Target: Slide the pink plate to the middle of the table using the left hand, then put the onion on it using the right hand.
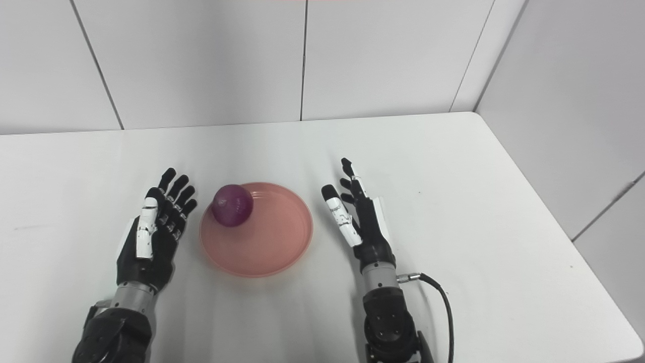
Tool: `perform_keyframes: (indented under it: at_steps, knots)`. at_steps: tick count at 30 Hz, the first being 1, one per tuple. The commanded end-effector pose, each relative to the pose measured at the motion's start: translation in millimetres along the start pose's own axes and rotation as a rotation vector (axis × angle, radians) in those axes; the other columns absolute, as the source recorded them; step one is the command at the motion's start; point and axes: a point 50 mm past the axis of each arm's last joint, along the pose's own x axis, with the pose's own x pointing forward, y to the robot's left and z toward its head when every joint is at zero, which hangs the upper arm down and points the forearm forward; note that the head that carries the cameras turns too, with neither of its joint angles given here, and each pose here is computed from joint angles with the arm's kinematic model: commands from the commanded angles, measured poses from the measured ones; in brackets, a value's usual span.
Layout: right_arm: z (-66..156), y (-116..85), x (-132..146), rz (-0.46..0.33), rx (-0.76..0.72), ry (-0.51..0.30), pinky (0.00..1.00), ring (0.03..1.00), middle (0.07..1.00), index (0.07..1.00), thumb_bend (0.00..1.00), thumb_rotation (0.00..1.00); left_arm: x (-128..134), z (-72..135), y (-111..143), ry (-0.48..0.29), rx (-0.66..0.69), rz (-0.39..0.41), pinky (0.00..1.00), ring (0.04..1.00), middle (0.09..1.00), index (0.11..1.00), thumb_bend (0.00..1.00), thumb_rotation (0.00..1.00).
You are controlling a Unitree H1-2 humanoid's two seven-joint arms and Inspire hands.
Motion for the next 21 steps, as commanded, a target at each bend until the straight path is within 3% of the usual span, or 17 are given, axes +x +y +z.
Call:
perform_keyframes:
  at_steps: [1,5,11,21]
  knots:
    - [10.5,-0.5,2.4,-0.032,0.034,-0.082,0.87,0.923,0.951,0.961,0.54,1.0,-7.7,-10.0,14.7,0.048,0.013,0.023,0.96,0.961,0.966,0.958,0.47,1.0]
    - [0.3,5.3,-1.7,-0.045,0.066,-0.066,0.9,0.933,0.953,0.958,0.52,1.0,-7.7,-10.4,15.4,0.048,0.018,0.022,0.96,0.959,0.964,0.955,0.47,1.0]
    - [-10.7,9.6,-2.8,-0.044,0.12,-0.053,0.95,0.954,0.969,0.972,0.38,1.0,-7.5,-12.5,16.1,0.045,0.011,0.015,0.97,0.964,0.972,0.962,0.47,1.0]
    - [-16.9,14.6,-4.3,-0.032,0.161,-0.042,0.97,0.94,0.967,0.974,0.25,1.0,-8.9,-16.2,14.8,0.034,0.008,0.013,0.96,0.963,0.974,0.966,0.46,1.0]
